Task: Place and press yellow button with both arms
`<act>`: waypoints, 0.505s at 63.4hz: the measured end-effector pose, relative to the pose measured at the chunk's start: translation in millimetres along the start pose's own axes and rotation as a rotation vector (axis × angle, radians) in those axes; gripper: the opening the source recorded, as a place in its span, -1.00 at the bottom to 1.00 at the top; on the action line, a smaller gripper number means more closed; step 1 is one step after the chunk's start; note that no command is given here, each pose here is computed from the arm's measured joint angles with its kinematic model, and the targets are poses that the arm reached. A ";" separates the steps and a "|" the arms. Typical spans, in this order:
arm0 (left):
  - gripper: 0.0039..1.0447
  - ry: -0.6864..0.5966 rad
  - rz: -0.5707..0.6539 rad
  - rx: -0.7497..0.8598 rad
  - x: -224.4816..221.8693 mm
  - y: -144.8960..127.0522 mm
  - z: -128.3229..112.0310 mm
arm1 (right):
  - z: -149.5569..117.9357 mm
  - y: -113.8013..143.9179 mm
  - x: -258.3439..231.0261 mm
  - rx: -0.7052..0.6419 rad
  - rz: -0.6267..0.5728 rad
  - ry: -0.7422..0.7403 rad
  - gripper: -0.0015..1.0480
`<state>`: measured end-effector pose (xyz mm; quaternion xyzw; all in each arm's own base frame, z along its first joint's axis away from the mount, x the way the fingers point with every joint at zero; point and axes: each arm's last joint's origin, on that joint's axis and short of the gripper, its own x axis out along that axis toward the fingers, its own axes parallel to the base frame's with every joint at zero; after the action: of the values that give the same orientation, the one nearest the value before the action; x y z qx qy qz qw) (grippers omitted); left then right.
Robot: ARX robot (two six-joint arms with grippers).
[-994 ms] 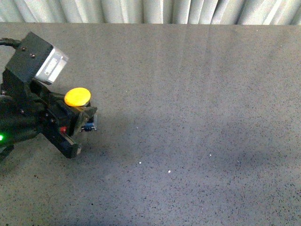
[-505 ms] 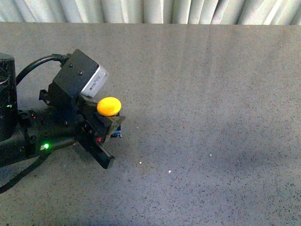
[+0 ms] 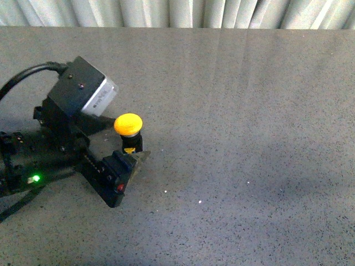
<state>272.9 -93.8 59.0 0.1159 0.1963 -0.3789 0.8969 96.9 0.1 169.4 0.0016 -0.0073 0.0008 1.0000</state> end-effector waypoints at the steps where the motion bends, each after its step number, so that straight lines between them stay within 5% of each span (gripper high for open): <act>1: 0.85 -0.002 0.002 0.000 -1.5 0.7 0.7 | 0.0 0.0 0.0 0.000 0.000 0.000 0.82; 32: 0.83 -0.177 0.207 -0.108 -127.1 63.2 38.1 | 0.0 0.0 0.0 0.000 0.000 0.000 0.82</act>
<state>248.0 16.6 152.7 0.0531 0.1238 -0.2821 0.9499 96.9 0.1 169.4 0.0016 -0.0073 0.0008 1.0000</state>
